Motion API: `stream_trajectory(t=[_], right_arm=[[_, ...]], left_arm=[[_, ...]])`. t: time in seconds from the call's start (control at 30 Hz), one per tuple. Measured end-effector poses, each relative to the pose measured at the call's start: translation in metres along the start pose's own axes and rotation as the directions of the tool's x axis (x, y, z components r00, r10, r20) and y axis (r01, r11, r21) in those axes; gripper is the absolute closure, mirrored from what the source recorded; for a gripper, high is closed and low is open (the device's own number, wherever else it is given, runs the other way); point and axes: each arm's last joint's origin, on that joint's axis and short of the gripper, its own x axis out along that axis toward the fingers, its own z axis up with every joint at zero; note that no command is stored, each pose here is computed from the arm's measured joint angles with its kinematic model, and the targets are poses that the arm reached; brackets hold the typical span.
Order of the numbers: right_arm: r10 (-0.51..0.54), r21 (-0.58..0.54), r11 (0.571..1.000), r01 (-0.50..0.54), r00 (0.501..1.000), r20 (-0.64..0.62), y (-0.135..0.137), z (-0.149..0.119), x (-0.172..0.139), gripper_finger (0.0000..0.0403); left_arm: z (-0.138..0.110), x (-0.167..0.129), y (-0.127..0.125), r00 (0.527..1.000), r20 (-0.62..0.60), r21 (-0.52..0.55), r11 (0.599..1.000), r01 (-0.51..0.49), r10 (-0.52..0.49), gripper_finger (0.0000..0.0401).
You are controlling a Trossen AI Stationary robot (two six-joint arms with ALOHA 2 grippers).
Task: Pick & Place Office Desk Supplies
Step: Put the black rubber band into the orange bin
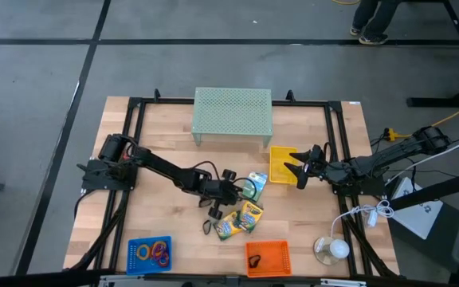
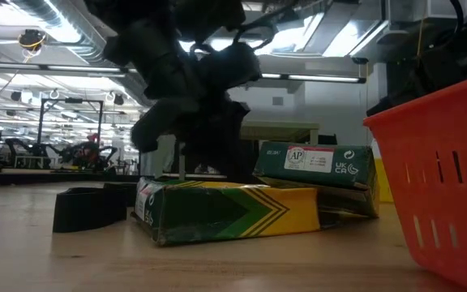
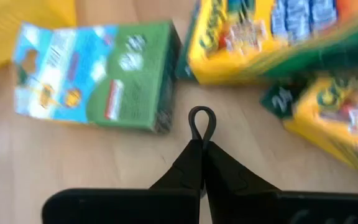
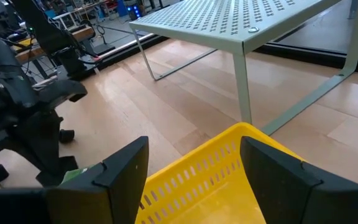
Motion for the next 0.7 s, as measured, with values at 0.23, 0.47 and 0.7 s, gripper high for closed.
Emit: stream_trajectory(t=[0.23,0.47,0.7], right_arm=[[-0.004,-0.006,1.000,0.004,1.000,-0.006,0.000,-0.001,0.000,0.0147],[-0.006,-0.009,1.000,0.006,1.000,-0.010,0.000,-0.001,0.000,0.0147],[-0.020,-0.006,1.000,0.020,1.000,-0.002,-0.001,-0.001,0.000,0.0147]], left_arm=[[0.020,-0.013,0.001,0.983,0.177,0.012,0.999,0.048,-0.050,0.0398],[0.039,-0.021,-0.015,0.912,0.361,0.115,0.980,0.162,-0.193,0.0398],[0.058,-0.032,-0.027,0.780,0.537,0.207,0.946,0.248,-0.322,0.0398]])
